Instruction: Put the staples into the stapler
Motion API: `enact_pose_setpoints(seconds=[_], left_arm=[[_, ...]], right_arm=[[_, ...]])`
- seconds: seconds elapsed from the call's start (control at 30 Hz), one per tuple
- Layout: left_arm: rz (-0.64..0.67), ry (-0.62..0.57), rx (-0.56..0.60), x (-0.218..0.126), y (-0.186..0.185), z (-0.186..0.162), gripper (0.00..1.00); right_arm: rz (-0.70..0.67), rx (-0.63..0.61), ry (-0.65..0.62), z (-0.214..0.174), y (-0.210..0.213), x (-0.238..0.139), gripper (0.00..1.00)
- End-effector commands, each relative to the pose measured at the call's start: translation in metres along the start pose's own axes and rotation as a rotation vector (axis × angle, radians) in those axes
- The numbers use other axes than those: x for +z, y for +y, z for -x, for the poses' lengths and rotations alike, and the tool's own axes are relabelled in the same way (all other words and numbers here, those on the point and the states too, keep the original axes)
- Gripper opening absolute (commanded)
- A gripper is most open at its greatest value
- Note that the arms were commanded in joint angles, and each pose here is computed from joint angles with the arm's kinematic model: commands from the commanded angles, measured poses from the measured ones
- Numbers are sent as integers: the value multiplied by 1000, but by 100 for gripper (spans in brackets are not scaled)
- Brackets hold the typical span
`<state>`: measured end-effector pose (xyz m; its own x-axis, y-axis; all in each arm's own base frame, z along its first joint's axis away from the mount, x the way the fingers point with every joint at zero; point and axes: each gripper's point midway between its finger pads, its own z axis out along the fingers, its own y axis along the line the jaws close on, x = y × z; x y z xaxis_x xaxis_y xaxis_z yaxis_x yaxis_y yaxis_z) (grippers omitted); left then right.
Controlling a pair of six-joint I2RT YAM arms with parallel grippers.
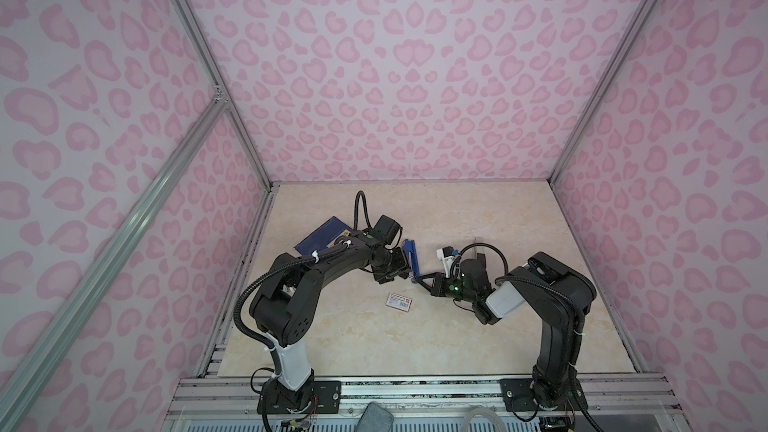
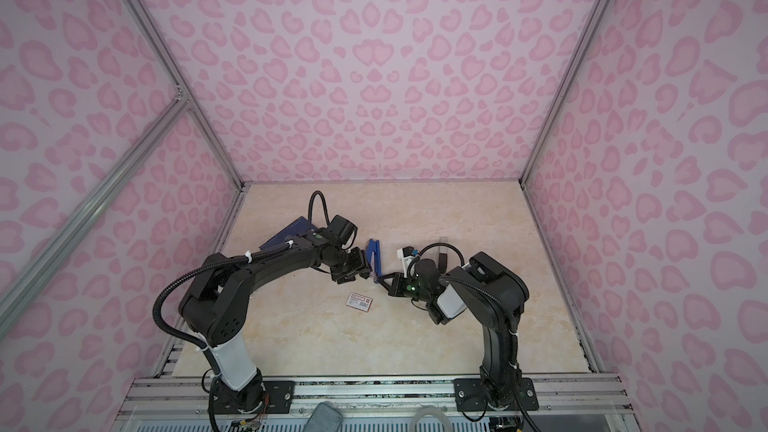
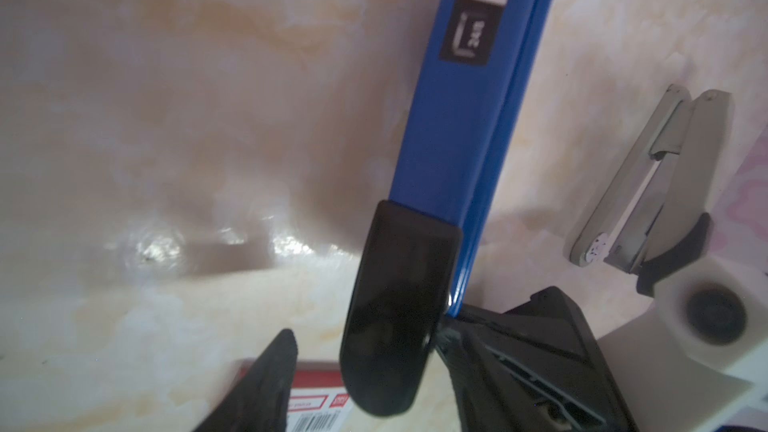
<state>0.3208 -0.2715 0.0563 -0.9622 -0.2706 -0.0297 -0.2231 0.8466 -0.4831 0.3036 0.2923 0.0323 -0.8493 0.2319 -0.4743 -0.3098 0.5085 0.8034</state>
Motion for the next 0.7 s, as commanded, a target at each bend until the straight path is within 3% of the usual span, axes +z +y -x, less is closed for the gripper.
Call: enact_pose_setpoints(seconds=[0.0, 0.1, 0.23, 0.3, 0.53, 0.67], left_arm=[[-61, -17, 13, 4, -14, 7, 58], [-89, -12, 13, 7, -20, 9, 44], [-117, 8, 8, 7, -27, 7, 15], [-117, 13, 5, 5, -27, 6, 6], [-141, 53, -29, 4, -30, -1, 4], [-140, 70, -47, 8, -29, -4, 4]], right_arm=[[-108, 64, 63, -22, -29, -1, 0], [-107, 66, 64, -22, -30, 0, 0], [-116, 68, 63, -23, -33, -2, 0], [-127, 74, 56, -22, -36, -3, 0], [-105, 91, 15, -12, -32, -5, 0], [-80, 97, -6, -3, -25, 1, 12]])
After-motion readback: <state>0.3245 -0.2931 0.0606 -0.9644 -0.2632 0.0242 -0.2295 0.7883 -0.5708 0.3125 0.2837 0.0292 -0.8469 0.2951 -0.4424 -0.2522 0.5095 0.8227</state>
